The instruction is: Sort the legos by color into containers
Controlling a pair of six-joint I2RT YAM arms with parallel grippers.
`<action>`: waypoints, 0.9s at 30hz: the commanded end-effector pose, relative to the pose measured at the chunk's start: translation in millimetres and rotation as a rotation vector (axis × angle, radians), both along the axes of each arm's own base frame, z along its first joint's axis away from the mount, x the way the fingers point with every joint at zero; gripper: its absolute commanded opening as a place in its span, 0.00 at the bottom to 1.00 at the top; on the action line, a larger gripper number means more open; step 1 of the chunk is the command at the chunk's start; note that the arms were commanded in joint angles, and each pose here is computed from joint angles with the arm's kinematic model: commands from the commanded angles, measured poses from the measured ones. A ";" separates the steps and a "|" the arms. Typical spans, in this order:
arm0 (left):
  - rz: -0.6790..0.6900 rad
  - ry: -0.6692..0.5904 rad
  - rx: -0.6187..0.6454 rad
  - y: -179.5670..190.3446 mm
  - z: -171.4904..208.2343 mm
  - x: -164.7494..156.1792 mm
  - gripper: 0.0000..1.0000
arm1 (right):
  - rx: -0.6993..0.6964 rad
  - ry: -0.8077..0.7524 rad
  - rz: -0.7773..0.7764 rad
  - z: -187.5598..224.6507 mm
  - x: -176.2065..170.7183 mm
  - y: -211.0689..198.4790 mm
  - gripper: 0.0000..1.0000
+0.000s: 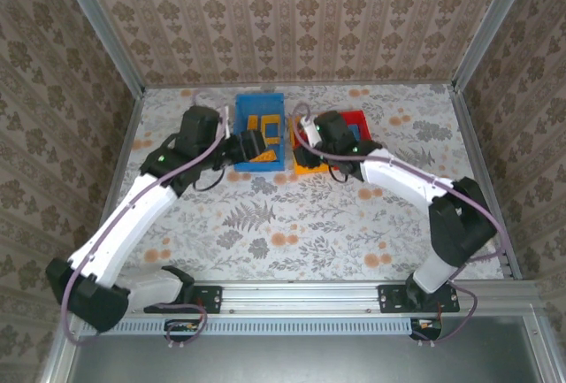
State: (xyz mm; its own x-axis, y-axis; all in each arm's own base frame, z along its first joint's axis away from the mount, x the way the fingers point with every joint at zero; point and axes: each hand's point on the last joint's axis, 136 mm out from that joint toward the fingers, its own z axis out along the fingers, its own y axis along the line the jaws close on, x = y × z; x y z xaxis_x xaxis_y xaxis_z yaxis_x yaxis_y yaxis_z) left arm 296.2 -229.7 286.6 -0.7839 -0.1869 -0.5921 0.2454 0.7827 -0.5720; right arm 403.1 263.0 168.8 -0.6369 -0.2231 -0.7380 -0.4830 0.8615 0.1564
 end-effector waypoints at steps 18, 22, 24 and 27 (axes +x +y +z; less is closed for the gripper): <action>-0.139 -0.069 0.017 -59.2 7.5 35.5 0.70 | 0.002 0.352 -0.301 -60.5 94.5 -13.7 0.38; -0.150 -0.079 0.029 -65.4 8.9 37.4 0.70 | 0.014 0.359 -0.312 -64.8 99.0 -13.0 0.44; -0.160 -0.093 0.055 -70.6 11.8 39.0 0.70 | 0.013 0.357 -0.311 -64.3 100.1 -12.7 0.47; -0.167 -0.107 0.106 -75.2 15.5 41.7 0.70 | 0.016 0.346 -0.310 -60.2 101.2 -13.1 0.56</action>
State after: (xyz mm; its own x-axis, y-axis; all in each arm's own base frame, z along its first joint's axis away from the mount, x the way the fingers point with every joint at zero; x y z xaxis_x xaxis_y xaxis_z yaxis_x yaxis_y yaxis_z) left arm 337.0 -302.3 288.5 -0.7651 -0.0356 -0.6429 0.3915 0.7670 -0.5084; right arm 503.4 250.9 106.8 -0.8727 0.0169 -0.4880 -0.1307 0.9548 0.2668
